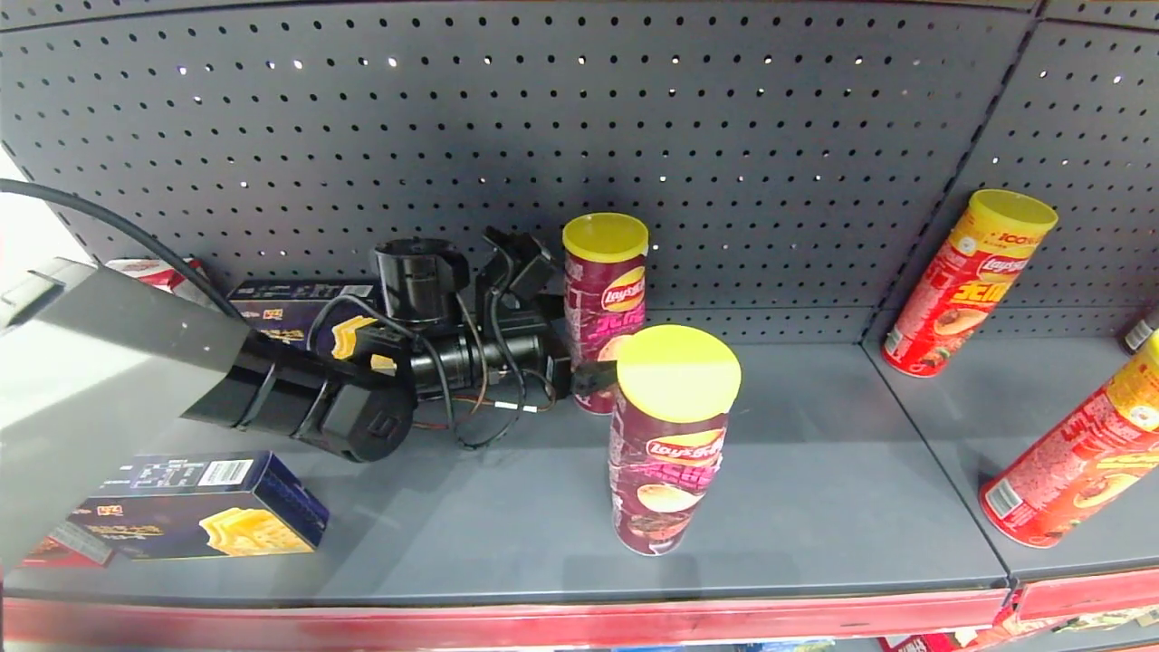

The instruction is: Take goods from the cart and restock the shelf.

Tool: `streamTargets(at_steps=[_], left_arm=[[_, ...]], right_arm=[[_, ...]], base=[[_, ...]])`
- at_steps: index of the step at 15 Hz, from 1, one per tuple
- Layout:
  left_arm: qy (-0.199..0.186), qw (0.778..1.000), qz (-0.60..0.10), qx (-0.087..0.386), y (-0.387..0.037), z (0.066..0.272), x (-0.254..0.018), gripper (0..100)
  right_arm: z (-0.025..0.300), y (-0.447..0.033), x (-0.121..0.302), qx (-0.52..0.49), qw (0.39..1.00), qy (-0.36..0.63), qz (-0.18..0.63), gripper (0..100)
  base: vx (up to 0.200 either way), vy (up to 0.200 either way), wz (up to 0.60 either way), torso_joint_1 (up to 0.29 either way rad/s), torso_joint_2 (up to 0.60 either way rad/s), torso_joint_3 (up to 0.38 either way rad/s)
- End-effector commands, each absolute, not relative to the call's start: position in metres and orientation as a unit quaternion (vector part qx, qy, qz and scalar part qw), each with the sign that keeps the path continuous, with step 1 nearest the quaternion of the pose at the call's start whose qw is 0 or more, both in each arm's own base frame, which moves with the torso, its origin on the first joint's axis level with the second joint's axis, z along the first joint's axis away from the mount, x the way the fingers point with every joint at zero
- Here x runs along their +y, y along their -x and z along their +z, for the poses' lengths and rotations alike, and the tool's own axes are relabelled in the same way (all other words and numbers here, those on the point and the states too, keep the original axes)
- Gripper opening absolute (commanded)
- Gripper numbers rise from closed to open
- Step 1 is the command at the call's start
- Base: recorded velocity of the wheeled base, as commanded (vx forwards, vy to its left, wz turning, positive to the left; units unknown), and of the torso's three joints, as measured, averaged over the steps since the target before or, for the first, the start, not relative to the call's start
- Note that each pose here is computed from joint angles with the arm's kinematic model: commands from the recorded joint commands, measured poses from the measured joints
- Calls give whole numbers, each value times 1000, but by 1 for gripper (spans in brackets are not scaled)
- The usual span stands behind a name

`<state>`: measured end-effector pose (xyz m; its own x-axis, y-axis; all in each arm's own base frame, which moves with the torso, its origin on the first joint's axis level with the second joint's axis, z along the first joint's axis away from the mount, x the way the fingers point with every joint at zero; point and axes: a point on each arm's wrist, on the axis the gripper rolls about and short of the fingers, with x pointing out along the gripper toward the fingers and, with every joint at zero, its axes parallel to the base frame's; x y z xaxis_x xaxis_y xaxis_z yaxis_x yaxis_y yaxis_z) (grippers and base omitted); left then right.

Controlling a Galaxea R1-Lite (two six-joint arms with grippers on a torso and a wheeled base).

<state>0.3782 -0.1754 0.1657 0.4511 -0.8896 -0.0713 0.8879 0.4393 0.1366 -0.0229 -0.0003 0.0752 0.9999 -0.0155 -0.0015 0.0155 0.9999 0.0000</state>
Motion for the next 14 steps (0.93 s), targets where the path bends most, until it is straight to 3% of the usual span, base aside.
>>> streamTargets(at_steps=[1, 4, 8, 9, 14], left_arm=[[-78, 854, -515, -9, -367, 177, -167, 100], [-86, 892, -442, 18, -346, 176, -157, 100], [-123, 908, -400, 36, -343, 171, -154, 100], [-153, 919, -359, 48, -345, 170, -154, 100], [-155, 931, -328, 45, -350, 174, -156, 100]], right_arm=[[75, 23, 0, 2, 1000, 0, -8, 100], [75, 23, 0, 2, 1000, 0, -8, 100], [75, 23, 0, 2, 1000, 0, -8, 100], [75, 23, 0, 2, 1000, 0, -8, 100], [75, 23, 0, 2, 1000, 0, -8, 100]], base=[[0, 0, 0, 0, 0, 0], [0, 0, 0, 0, 0, 0], [0, 0, 0, 0, 0, 0], [0, 0, 0, 0, 0, 0], [0, 0, 0, 0, 0, 0]])
